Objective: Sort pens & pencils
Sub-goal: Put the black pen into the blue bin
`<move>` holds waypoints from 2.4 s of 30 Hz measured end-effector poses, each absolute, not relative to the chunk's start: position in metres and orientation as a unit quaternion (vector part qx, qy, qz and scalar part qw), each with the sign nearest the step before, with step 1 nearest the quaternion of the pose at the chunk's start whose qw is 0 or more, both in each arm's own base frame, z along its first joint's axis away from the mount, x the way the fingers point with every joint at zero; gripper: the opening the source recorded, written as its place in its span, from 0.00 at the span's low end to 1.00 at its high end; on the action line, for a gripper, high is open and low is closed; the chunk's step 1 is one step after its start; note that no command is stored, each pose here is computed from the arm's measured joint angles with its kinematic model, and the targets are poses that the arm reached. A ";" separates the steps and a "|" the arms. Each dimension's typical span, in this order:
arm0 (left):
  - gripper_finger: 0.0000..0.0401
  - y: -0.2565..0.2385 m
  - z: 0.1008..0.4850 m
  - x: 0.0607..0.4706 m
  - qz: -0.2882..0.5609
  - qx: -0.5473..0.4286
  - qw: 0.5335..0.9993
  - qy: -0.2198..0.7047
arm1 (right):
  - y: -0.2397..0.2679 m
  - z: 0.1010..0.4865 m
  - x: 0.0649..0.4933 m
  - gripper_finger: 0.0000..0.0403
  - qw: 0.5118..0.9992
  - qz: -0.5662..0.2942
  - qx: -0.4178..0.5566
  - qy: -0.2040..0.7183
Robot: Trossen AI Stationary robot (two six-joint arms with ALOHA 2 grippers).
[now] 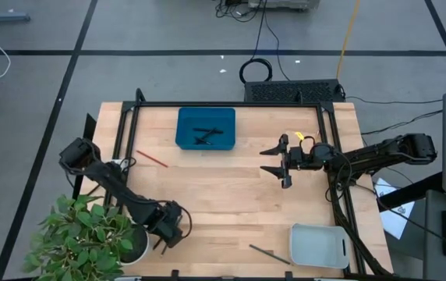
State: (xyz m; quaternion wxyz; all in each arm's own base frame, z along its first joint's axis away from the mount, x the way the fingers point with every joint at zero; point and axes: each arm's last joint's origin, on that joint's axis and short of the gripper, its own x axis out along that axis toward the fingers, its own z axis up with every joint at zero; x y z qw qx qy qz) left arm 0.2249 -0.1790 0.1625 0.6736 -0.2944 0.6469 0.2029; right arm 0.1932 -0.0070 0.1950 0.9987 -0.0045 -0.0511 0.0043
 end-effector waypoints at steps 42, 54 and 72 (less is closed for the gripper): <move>0.04 -0.165 0.146 0.239 0.213 -0.280 0.663 0.661 | -0.007 0.194 0.193 0.56 0.999 0.004 -0.004 -0.047; 0.04 -0.126 0.195 0.249 0.204 -0.210 0.789 0.539 | -0.007 0.194 0.193 0.56 0.999 0.004 -0.004 -0.047; 0.04 -0.018 0.255 0.330 0.120 0.018 0.966 0.228 | -0.007 0.193 0.193 0.56 0.999 0.004 -0.004 -0.043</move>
